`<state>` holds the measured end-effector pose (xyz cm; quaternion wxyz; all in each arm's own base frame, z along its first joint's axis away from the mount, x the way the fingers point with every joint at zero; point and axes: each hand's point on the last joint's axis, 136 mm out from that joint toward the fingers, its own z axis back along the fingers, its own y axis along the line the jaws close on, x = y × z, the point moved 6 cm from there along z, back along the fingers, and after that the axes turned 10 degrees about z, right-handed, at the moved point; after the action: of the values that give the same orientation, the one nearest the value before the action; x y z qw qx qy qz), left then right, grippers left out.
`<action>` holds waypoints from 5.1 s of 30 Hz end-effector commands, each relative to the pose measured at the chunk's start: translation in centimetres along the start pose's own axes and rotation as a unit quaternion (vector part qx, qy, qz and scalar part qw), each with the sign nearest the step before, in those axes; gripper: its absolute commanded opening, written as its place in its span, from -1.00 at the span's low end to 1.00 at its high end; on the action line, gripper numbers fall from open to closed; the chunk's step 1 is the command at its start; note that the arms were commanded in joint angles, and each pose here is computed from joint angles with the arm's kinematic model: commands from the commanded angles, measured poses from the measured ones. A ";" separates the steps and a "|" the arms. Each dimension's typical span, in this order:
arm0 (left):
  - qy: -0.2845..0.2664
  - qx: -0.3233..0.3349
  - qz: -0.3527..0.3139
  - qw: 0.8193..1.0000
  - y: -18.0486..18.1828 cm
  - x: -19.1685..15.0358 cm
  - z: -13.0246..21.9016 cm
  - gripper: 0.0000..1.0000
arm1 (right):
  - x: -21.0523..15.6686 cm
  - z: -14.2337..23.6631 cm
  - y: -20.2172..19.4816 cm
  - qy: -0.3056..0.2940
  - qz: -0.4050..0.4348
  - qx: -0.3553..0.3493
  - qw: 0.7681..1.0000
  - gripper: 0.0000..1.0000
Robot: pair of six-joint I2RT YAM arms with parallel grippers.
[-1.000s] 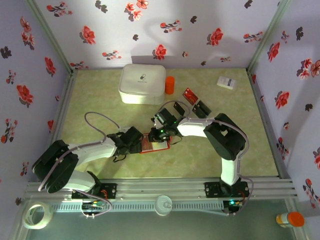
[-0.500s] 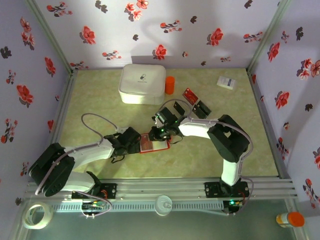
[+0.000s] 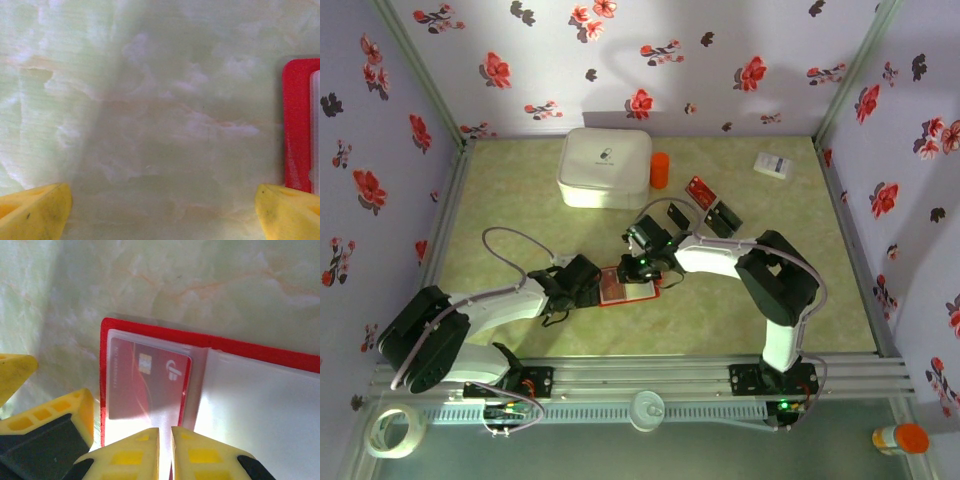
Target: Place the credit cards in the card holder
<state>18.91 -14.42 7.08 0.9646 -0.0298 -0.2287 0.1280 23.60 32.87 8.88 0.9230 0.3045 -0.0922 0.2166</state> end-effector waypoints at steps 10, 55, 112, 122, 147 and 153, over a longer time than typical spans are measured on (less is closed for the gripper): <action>0.011 0.014 -0.001 1.000 0.9 -0.7 -0.8 0.90 | -0.5 -1.9 -0.1 0.024 0.006 -0.015 1.000 -0.70; -0.065 -0.108 0.033 0.992 -2.5 5.1 7.4 1.00 | 2.3 8.6 -3.3 -0.073 0.010 -0.070 0.995 -0.34; -0.028 -0.096 0.007 0.995 -7.8 -0.6 1.8 1.00 | 0.0 0.8 -3.8 0.036 0.007 -0.055 0.998 -0.77; -0.037 -0.119 0.012 0.992 -7.8 -0.4 2.5 0.99 | 0.5 1.1 -3.2 0.023 -0.003 -0.041 0.999 -0.79; -0.050 -0.141 0.029 0.988 -6.2 -0.6 3.5 1.00 | 1.4 -0.1 -0.9 0.017 -0.007 -0.009 1.000 -0.80; -0.063 -0.137 0.038 0.988 -4.9 -0.5 4.0 1.00 | 1.6 -0.6 -0.4 0.015 -0.010 -0.001 1.000 -0.80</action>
<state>18.05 -20.11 10.77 0.9351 -0.1689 -0.2881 0.1185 24.92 32.29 8.08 0.9317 0.2838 -0.0716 0.2150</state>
